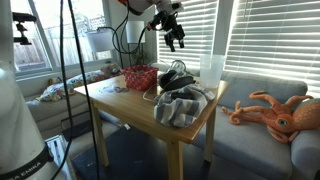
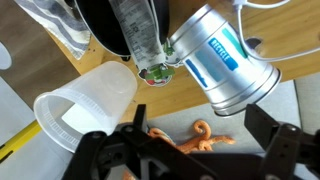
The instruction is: Pick up the silver cup and put it on the two wooden blocks on the top left side of the table
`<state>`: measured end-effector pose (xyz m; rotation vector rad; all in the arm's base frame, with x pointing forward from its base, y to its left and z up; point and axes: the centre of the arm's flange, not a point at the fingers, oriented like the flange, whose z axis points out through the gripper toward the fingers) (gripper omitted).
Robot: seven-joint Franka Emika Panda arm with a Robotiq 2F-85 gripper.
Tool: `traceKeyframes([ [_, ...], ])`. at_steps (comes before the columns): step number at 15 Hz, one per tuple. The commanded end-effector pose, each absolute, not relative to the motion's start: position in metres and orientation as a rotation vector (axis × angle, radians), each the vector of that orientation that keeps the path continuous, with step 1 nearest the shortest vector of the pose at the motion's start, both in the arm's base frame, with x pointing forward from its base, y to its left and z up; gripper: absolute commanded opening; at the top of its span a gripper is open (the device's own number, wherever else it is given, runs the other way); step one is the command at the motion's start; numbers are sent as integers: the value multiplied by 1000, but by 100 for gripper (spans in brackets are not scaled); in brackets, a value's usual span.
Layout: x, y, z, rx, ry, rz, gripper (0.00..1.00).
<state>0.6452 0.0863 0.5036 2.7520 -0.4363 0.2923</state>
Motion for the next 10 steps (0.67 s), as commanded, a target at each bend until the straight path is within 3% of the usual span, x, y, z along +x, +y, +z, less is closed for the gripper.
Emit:
traceKeyframes([
  [1,685,107,503,2741,-588,296,100],
  [10,727,130,469,2718,-743,109,100],
])
